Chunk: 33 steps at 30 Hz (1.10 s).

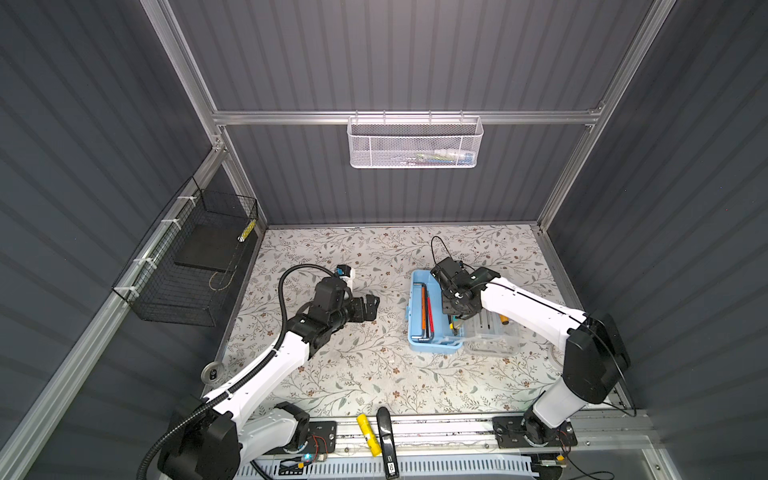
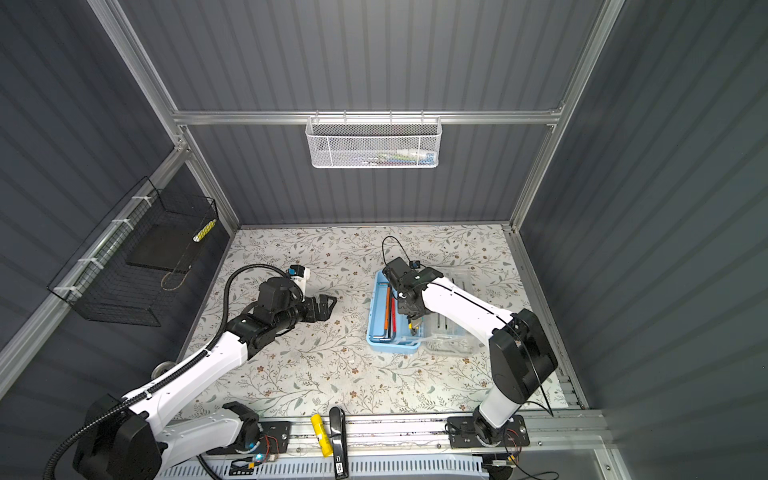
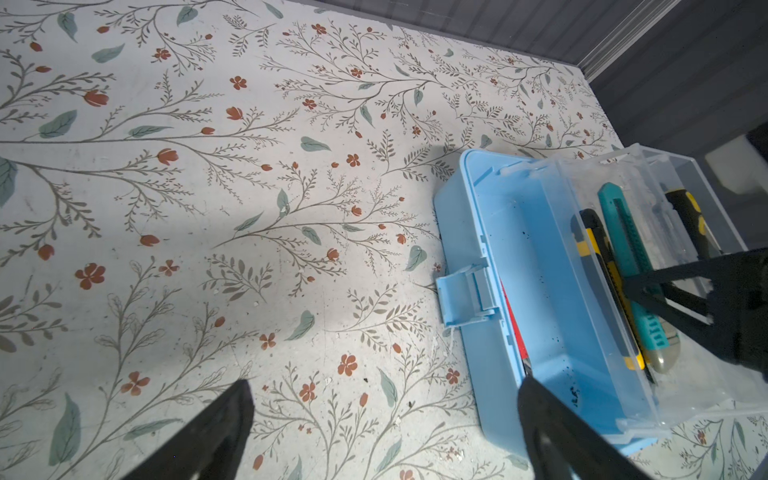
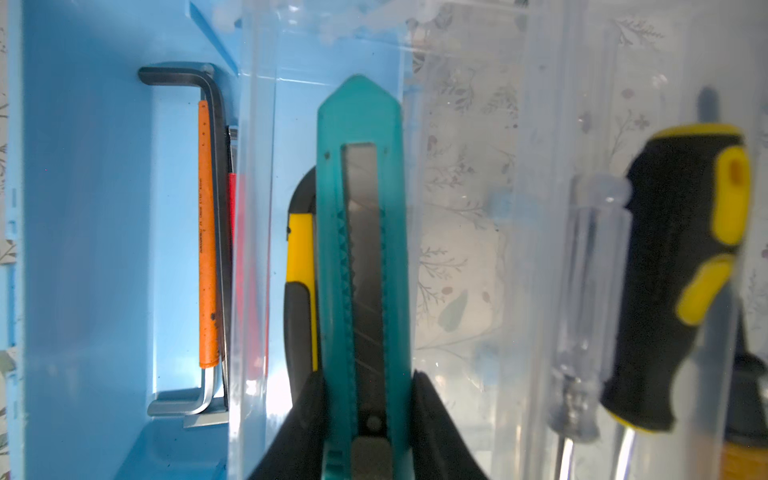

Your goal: Pack the tool kit

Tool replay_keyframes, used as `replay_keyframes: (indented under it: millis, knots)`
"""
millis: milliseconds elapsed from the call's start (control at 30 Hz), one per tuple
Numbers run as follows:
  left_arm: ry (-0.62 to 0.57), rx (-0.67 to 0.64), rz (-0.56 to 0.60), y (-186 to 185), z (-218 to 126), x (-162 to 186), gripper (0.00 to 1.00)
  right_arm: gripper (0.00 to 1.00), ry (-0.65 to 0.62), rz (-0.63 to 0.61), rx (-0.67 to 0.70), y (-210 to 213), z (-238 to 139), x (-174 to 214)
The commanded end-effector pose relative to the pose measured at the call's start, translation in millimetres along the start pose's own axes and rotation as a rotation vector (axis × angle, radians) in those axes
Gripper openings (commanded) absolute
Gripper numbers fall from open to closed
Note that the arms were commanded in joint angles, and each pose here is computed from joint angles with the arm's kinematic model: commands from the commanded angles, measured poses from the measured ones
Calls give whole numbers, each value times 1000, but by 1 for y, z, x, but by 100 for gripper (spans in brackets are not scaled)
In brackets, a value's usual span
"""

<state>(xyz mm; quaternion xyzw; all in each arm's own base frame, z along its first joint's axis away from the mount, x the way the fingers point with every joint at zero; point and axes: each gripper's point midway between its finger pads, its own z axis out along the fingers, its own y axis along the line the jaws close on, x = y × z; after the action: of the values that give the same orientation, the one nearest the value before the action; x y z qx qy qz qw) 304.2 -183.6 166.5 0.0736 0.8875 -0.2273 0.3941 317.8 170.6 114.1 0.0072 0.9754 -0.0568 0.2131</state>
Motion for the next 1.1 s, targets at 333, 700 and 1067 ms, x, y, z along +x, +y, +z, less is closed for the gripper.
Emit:
replay_keyframes:
  millis: [333, 700, 1067]
  knots:
    - [25, 6, 17, 2, -3, 16, 99, 47, -63, 7, 14, -7, -27, -20]
    - [38, 186, -19, -38, 23, 10, 100, 39, -140, 11, -172, 11, -50, -29]
    - [267, 223, 109, -98, 91, 43, 99, 42, -298, 136, -343, -40, -97, -34]
